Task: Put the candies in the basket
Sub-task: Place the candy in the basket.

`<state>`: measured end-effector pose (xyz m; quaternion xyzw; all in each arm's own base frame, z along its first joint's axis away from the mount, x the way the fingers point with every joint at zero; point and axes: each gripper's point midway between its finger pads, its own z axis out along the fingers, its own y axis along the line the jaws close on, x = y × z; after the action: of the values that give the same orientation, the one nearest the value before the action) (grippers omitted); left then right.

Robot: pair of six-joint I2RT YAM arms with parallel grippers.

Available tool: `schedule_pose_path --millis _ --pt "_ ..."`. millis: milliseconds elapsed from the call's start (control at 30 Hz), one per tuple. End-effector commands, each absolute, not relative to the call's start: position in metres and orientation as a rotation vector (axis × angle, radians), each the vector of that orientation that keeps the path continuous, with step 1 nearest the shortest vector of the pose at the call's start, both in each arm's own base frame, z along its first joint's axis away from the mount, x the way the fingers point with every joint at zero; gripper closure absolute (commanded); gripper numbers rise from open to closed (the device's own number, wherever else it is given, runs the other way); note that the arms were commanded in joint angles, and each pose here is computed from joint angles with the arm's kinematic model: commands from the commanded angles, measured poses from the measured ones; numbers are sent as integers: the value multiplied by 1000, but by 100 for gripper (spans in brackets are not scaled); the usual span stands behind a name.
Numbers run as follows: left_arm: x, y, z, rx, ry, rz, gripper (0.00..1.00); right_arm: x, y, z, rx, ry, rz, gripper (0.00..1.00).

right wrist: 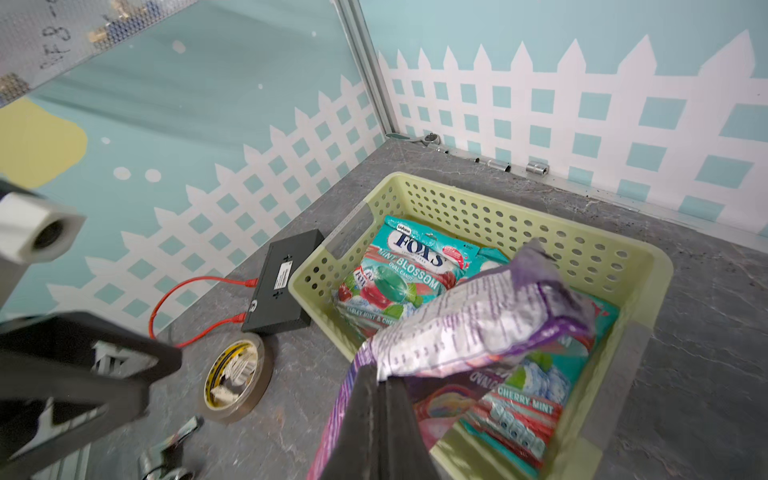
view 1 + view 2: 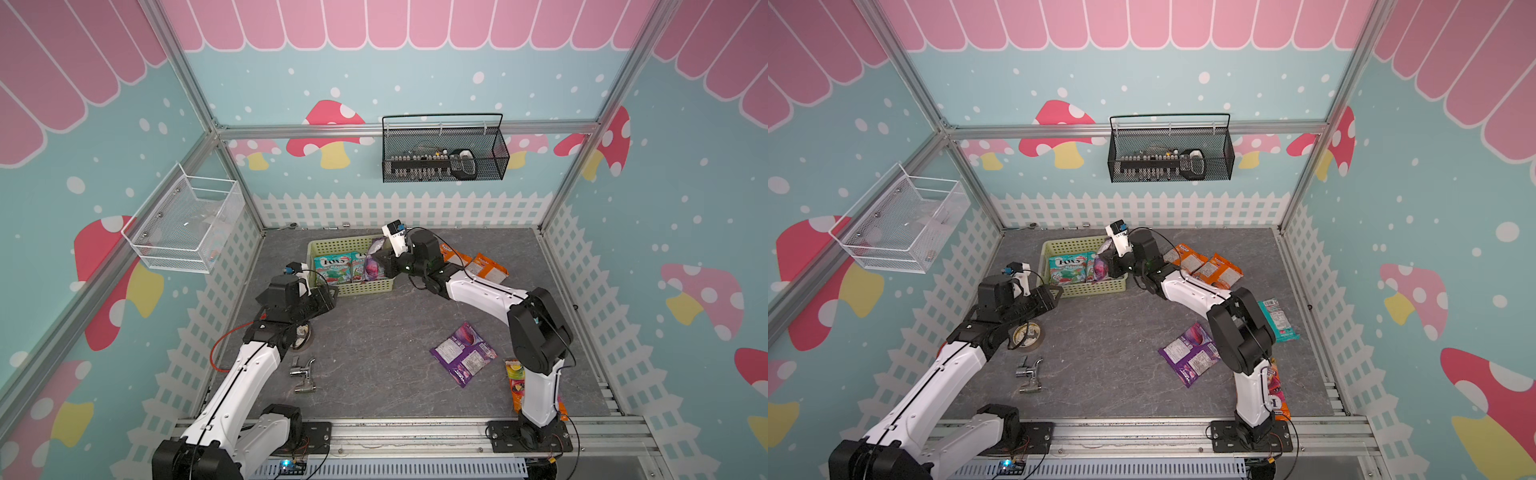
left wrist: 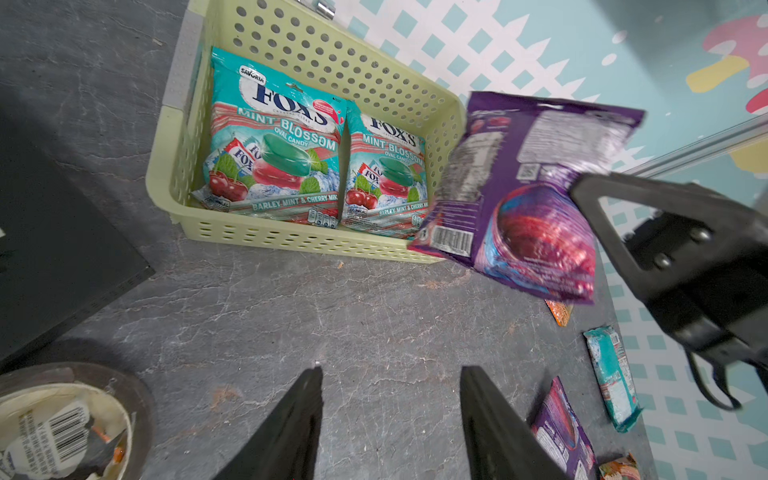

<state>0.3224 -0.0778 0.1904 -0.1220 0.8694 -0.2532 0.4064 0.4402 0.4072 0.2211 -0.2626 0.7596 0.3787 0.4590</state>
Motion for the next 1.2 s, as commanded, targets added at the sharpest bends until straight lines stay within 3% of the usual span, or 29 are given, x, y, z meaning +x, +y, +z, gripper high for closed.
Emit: schedule_pose_path --millis 0,400,800,967,1167 --pt "319 -80 192 -267 2199 -646 44 456 423 222 -666 1867 912 100" --pt "318 -81 191 -261 2198 -652 44 509 427 134 -613 2097 703 100" --pt "318 -81 190 -268 2201 -650 44 524 430 163 -655 1970 707 100" --pt "316 -80 190 -269 2200 -648 44 536 410 133 -607 2066 668 100" --pt "318 -80 187 -273 2209 -644 43 537 397 130 -585 2086 618 90"
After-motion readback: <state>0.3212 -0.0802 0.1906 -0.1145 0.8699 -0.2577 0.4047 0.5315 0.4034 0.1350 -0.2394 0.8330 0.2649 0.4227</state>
